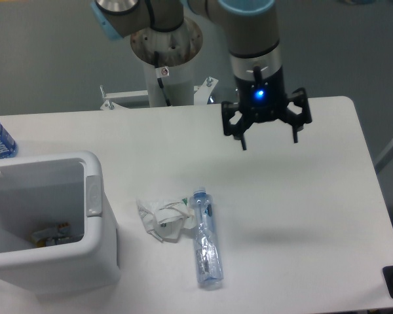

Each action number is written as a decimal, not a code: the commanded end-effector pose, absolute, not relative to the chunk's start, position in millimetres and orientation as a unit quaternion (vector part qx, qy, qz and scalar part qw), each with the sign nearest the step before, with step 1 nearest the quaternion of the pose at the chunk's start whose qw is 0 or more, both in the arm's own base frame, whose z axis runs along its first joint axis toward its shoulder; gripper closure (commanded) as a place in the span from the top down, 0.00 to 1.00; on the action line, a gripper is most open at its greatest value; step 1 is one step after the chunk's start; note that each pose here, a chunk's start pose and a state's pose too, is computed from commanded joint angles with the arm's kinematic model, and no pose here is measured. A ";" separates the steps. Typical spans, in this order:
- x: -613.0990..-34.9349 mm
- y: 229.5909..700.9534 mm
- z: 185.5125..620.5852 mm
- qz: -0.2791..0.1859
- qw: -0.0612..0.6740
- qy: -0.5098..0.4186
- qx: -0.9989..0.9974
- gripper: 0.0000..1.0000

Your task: Place the trash in the trash can

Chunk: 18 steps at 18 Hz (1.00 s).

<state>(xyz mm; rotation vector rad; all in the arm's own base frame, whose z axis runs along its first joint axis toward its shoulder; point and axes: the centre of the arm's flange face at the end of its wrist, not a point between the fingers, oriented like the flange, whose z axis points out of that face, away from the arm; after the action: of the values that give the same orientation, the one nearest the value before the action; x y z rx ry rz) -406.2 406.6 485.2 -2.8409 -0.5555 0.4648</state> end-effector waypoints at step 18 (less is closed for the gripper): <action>-366.3 438.8 421.7 0.142 0.127 -0.190 -0.963 1.00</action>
<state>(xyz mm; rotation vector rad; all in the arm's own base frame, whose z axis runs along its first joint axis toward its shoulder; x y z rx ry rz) -366.3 438.8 421.7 -2.8032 -0.5539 0.4120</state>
